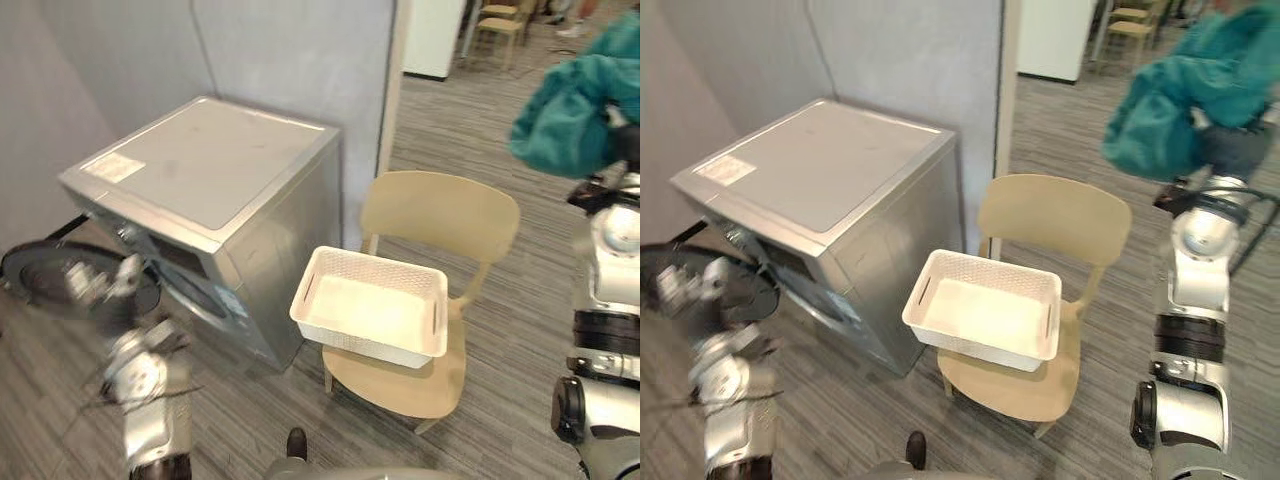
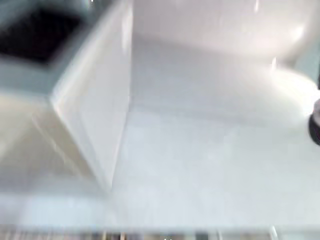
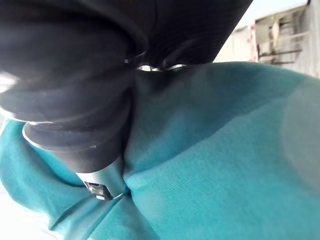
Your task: Pick up the laundry basket with both hands and put the clothes into the washing machine.
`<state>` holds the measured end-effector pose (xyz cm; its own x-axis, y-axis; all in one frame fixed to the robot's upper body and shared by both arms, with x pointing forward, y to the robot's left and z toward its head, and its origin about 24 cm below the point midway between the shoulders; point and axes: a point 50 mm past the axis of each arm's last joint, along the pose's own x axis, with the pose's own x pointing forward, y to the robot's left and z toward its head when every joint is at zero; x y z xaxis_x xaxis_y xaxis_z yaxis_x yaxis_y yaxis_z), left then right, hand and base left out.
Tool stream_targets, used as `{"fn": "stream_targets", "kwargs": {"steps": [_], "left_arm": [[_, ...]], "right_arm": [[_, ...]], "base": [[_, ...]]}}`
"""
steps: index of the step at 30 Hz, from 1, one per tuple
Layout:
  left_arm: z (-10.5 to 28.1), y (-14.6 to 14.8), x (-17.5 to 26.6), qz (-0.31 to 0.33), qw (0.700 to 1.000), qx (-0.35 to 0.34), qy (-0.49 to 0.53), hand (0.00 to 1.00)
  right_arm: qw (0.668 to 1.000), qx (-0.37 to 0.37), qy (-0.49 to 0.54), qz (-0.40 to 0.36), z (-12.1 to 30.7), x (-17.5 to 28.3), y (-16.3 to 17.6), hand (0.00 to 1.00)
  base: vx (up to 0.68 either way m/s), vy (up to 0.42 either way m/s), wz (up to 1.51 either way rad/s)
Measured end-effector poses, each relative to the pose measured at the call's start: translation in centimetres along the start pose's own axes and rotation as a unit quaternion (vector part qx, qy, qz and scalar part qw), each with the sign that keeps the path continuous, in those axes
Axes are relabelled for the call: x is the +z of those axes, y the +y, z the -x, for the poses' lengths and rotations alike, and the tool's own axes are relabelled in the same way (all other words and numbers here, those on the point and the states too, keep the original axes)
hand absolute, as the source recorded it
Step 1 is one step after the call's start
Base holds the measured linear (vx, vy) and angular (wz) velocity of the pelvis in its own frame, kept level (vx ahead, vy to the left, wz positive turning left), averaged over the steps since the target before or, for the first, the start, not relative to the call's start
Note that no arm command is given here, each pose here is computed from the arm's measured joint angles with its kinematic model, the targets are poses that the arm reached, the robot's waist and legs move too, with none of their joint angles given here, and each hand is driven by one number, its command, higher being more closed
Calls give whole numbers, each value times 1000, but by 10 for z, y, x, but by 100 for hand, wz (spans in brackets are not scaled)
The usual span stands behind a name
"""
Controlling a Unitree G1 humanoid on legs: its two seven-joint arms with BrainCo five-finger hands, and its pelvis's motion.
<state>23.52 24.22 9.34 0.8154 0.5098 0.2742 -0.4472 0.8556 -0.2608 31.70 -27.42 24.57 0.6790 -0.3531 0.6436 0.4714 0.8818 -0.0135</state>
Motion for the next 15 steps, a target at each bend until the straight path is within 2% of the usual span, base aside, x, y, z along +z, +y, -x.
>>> {"fn": "stream_targets", "kwargs": {"steps": [1, 2, 4, 6, 9, 12, 15], "left_arm": [[-1, -13, 1, 12, 999, -35, -2, 0], [4, -60, -1, 70, 986, -151, 14, 0], [6, -88, -2, 90, 971, -222, 26, 0], [4, -100, -3, 97, 964, -246, 29, 0], [-9, -151, -14, 90, 942, -318, 66, 0], [-11, -176, -9, 91, 929, -350, 71, 0], [-12, -197, 0, 89, 921, -374, 62, 0]], "right_arm": [[1000, 25, -7, -9, 3, 3, 11, 100], [995, 88, -21, -41, 10, 10, 40, 100], [991, 122, -11, -55, 17, 7, 55, 100], [988, 140, -3, -71, 21, 5, 64, 100], [977, 186, 11, -107, 33, 5, 87, 100], [965, 226, 8, -129, 44, 11, 107, 100], [964, 232, -7, -127, 43, 18, 106, 100]], "base": [[-114, 80, -117], [-70, 51, -109], [-29, 24, -75], [17, -4, -32], [8, -8, -44], [23, -17, -26], [20, -23, -15]]}}
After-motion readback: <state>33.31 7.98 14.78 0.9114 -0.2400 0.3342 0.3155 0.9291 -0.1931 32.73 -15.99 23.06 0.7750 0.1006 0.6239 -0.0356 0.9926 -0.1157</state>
